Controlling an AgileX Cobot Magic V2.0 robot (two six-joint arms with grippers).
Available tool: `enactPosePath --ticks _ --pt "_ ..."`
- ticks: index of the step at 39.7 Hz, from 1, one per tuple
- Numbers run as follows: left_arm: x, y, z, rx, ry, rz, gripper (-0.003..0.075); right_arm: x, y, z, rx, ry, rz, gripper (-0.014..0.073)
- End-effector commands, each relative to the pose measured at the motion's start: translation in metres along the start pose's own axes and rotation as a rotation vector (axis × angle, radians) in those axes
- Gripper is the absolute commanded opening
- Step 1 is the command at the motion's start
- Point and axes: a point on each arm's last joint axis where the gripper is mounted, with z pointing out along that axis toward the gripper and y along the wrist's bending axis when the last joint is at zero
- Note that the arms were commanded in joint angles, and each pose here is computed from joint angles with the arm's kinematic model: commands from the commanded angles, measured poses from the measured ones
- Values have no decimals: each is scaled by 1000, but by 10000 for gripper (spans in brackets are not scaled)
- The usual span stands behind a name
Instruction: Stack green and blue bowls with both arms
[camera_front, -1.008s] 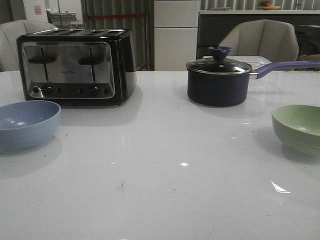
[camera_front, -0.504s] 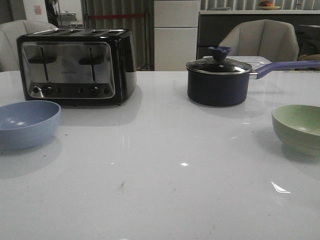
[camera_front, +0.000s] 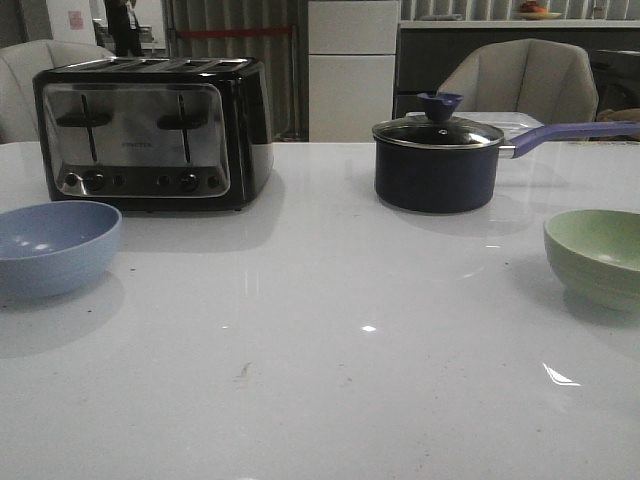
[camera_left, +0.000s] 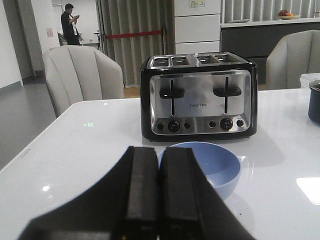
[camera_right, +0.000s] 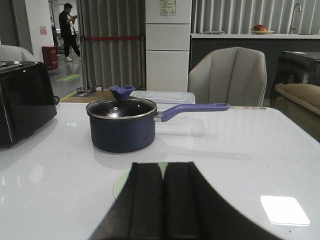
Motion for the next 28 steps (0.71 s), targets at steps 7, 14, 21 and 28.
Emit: enactPosePath --ticks 7,14,21,28 --pt "-35 0 -7 15 -263 -31 98 -54 2 -8 -7 -215 -1 28" --pt "-87 3 -18 15 -359 -97 98 -114 5 -21 -8 -287 -1 28" --pt "-135 4 -21 14 -299 -97 98 -164 7 -14 -3 -219 0 28" --pt "-170 6 -8 12 -140 -97 98 -188 8 10 8 -54 1 28"
